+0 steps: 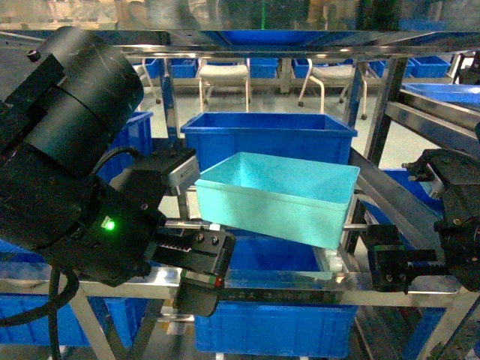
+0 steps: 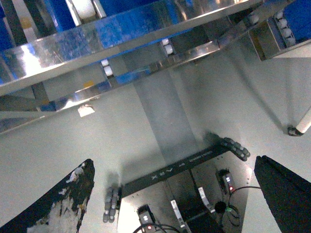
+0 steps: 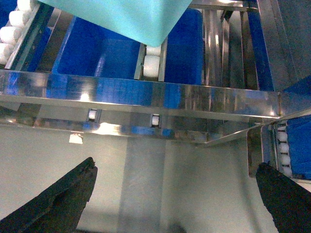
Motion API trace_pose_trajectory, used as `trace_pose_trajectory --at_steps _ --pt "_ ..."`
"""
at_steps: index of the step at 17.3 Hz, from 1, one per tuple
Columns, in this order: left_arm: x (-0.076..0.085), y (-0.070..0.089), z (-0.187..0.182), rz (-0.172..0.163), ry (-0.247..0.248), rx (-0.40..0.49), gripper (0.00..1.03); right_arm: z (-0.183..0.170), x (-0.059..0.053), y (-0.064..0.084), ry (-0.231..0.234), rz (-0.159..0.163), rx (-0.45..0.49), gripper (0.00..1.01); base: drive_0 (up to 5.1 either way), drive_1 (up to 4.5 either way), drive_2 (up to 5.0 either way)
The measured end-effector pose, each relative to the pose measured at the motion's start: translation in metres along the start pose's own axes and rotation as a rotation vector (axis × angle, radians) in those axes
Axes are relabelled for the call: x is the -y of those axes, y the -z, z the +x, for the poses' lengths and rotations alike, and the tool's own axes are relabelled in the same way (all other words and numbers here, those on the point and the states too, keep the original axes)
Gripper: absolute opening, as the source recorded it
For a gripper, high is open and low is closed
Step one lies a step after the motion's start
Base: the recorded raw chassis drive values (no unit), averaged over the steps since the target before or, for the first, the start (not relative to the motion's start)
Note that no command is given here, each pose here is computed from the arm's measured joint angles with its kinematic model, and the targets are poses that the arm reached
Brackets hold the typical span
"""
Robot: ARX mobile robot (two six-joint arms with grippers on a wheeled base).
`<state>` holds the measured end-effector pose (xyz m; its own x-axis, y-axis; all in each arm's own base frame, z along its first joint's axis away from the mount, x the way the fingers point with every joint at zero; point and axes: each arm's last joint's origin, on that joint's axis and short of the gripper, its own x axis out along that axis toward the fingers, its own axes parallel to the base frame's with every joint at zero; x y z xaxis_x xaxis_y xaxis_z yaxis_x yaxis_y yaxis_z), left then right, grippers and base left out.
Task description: Organize blue bins on left shelf correctly
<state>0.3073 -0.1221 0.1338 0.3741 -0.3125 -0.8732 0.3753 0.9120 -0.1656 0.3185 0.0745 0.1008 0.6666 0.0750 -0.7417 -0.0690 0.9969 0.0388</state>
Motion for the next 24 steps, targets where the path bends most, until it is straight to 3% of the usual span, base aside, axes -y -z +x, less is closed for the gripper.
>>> trace_pose_trajectory --at_steps 2,4,6,7,8,9,10,11,12,13,14,15,17,20,24 --pt "0.003 0.008 -0.004 -0.017 0.011 -0.021 0.98 -0.006 0.000 0.008 -0.007 0.004 -0.005 0.98 0.0 0.00 0.0" --pt "0.006 0.003 -0.008 0.001 0.020 0.037 0.98 -0.014 -0.004 0.010 -0.037 -0.003 0.016 0.98 0.0 0.00 0.0" --pt "0.006 0.003 -0.008 0.002 0.021 0.032 0.98 -0.015 -0.004 0.008 -0.042 -0.002 0.024 0.98 0.0 0.00 0.0" --pt "0.006 0.003 -0.008 0.002 0.021 0.032 0.98 -0.006 -0.002 0.015 0.017 -0.016 0.260 0.89 0.0 0.00 0.0" --pt "0.008 0.004 0.003 0.066 -0.098 0.305 0.91 -0.007 0.008 0.040 0.079 -0.038 0.362 0.76 0.0 0.00 0.0" --pt "-0.005 0.027 0.008 0.040 -0.294 0.517 0.78 -0.024 0.018 0.066 0.088 -0.055 0.422 0.63 0.0 0.00 0.0" --pt "-0.020 0.061 0.000 -0.020 -0.429 0.648 0.65 -0.044 0.027 0.060 0.101 -0.025 0.557 0.52 0.3 0.31 0.3" --pt "-0.028 0.071 -0.022 -0.062 -0.457 0.819 0.54 -0.068 0.033 0.042 0.106 0.004 0.728 0.39 0.0 0.00 0.0" --pt "-0.030 0.065 -0.060 -0.088 -0.446 1.084 0.40 -0.085 0.035 0.045 0.085 -0.004 0.769 0.25 0.0 0.00 0.0" --pt "-0.031 0.071 -0.078 -0.083 -0.431 1.161 0.27 -0.090 0.038 0.061 0.070 -0.019 0.723 0.12 0.0 0.00 0.0" --pt "-0.035 0.087 -0.078 -0.083 -0.437 1.073 0.14 -0.099 0.043 0.067 0.085 -0.016 0.734 0.01 0.0 0.00 0.0" --pt "-0.038 0.099 -0.081 -0.085 -0.437 1.042 0.02 -0.113 0.047 0.063 0.094 -0.002 0.807 0.02 0.0 0.00 0.0" --pt "-0.039 0.110 -0.102 -0.078 -0.434 1.111 0.02 -0.128 0.048 0.071 0.074 -0.010 0.815 0.02 0.0 0.00 0.0" --pt "-0.041 0.135 -0.110 -0.080 -0.432 1.085 0.02 -0.148 0.062 0.082 0.094 0.002 0.795 0.02 0.0 0.00 0.0" --pt "-0.042 0.145 -0.117 -0.076 -0.426 1.090 0.02 -0.163 0.060 0.082 0.081 -0.005 0.835 0.02 0.0 0.00 0.0"
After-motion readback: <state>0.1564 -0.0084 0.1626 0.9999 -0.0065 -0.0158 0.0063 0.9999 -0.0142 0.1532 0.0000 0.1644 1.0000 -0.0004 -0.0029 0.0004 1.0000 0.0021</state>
